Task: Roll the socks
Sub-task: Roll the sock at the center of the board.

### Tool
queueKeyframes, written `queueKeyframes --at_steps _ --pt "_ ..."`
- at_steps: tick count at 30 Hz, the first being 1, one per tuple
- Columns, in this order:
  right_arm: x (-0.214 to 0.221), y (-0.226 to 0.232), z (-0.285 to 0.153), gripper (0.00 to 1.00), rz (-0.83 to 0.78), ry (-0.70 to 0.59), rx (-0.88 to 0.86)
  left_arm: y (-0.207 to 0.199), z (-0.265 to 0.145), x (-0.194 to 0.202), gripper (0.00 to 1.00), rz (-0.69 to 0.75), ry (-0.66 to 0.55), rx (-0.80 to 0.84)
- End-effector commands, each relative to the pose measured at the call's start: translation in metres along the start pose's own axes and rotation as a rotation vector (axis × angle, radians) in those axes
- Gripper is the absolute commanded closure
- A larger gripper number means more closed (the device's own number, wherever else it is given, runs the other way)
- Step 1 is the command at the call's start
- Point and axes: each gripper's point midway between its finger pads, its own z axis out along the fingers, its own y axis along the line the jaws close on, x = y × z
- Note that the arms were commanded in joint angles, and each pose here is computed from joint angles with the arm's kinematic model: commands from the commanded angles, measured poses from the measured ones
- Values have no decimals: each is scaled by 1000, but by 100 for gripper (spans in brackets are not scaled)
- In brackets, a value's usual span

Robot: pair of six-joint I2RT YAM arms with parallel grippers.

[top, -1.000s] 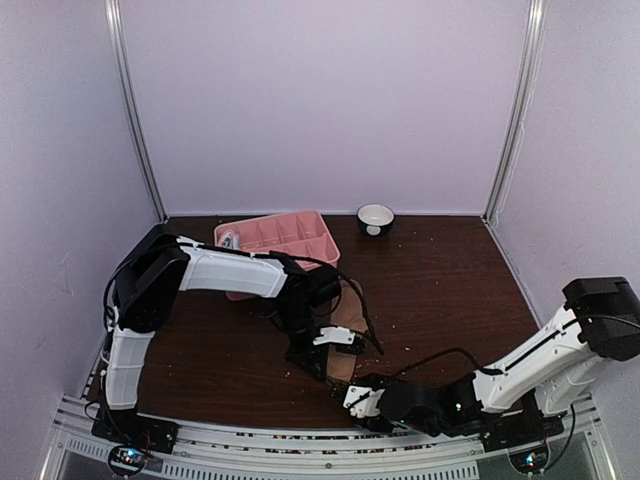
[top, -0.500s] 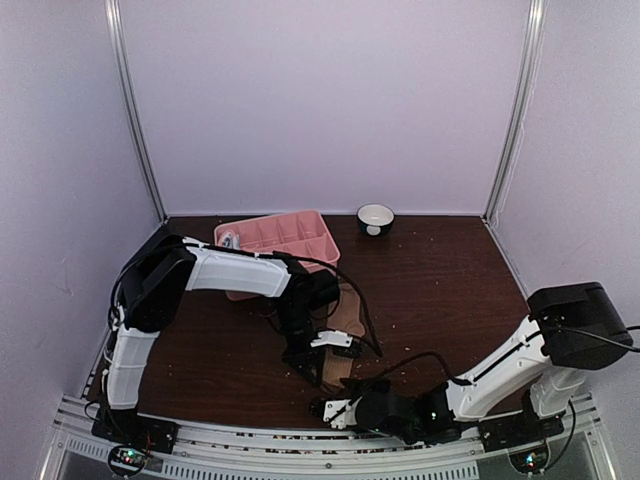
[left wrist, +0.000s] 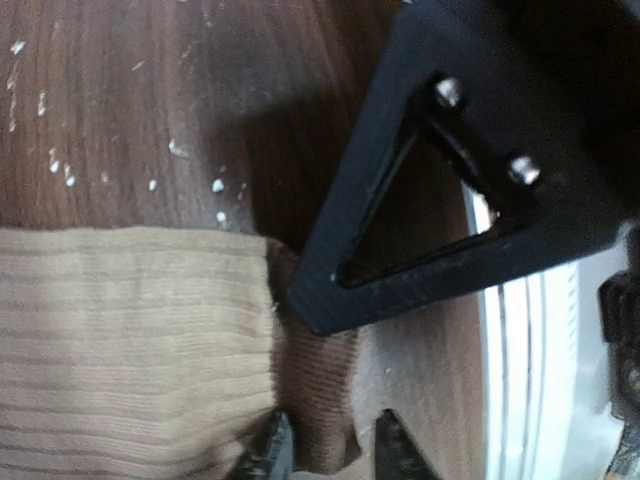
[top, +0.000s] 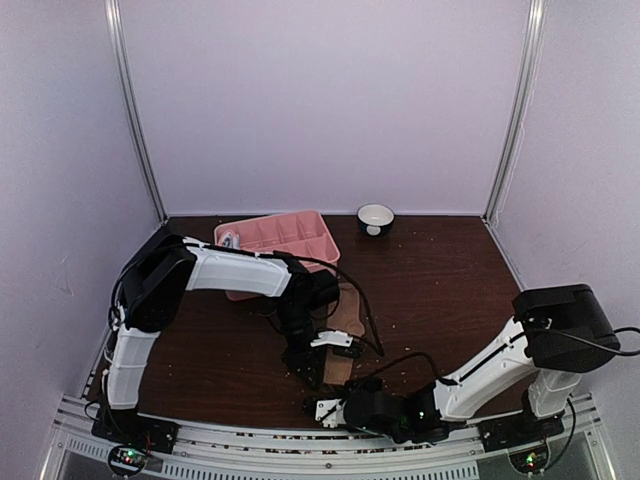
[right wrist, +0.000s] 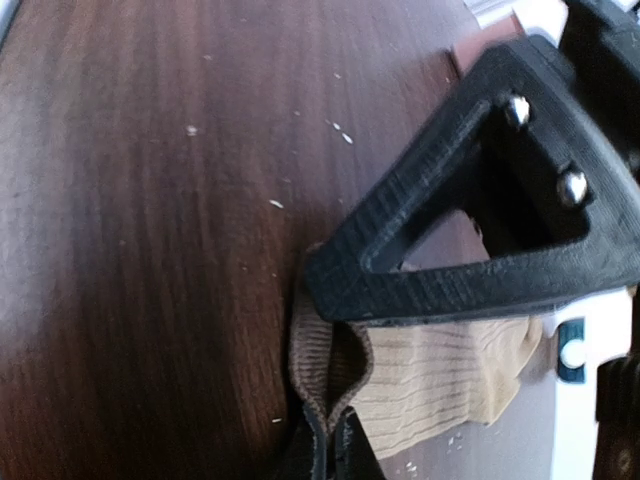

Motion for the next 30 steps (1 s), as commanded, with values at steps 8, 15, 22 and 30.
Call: queueKeyframes --at_steps 8,15,22,30 --pt "18 18 -10 100 335 2 -182 8 -32 4 55 83 -149 -237" --pt "37 33 -12 100 569 35 -348 2 -38 -2 56 105 -256 -312" --pt "52 41 -10 100 769 66 -479 -5 -47 -15 61 147 -308 -336" --pt "58 44 1 100 977 108 -629 -12 -28 -17 62 281 -242 -464"
